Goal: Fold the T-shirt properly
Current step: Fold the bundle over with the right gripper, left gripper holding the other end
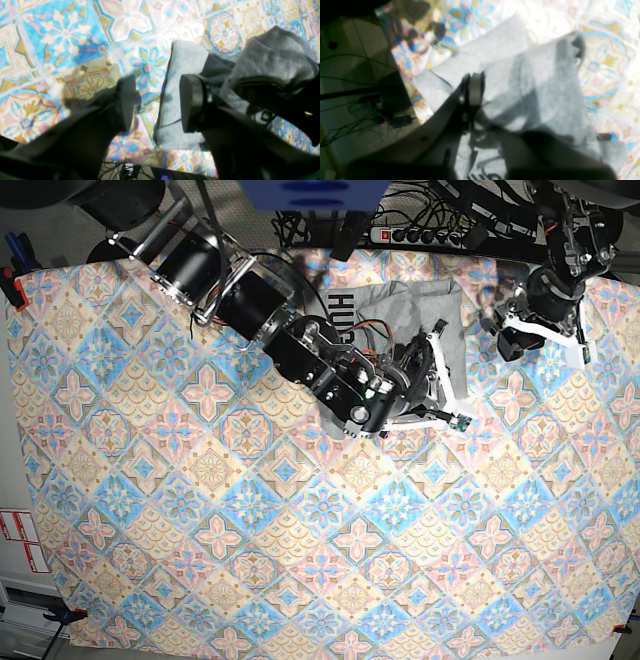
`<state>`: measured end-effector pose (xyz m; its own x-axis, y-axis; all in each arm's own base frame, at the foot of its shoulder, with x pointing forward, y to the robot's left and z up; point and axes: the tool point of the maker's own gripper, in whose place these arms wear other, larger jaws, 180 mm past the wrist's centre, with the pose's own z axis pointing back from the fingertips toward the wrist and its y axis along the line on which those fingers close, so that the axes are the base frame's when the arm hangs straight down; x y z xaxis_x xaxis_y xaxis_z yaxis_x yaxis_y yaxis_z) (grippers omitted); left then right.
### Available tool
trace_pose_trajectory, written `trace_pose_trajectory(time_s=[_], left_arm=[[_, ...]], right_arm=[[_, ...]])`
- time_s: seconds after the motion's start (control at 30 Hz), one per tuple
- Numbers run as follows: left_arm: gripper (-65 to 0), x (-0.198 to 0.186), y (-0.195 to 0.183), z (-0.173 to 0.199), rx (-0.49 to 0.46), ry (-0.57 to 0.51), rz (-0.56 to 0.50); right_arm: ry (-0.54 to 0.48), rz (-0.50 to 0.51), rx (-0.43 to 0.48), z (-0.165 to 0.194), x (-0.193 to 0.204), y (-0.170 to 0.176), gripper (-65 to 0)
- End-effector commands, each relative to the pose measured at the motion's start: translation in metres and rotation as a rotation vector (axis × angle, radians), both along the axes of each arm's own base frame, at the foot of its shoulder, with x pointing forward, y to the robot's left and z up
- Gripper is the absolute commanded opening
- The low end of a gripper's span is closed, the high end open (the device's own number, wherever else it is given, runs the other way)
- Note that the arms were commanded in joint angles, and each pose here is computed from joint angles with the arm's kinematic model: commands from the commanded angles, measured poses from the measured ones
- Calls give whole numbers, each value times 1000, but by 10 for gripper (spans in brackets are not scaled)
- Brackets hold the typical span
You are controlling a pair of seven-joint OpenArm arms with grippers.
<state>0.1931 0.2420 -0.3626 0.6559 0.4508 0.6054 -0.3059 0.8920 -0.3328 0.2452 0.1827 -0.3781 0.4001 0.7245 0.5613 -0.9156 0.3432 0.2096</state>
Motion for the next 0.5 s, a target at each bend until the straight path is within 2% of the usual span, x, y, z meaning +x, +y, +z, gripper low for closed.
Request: trace_pose_trajectory(time_s=[0.0, 0.13, 0.23, 0.4, 0.47], left_arm=[[-359, 4, 2, 8, 12, -31, -6], [-357, 6, 1, 8, 11, -33, -8], [-356, 6, 0, 8, 10, -33, -9], [-355, 5, 0, 7, 9, -28, -12], [-359, 5, -7, 5, -1, -21, -28]], right_arm=[[-33, 0, 60, 20, 10, 12, -569], [-34, -2, 65, 21, 10, 12, -462], [-34, -28, 73, 23, 17, 8, -408], [-33, -168, 135, 40, 54, -13, -415], [-43, -221, 109, 34, 69, -40, -428]])
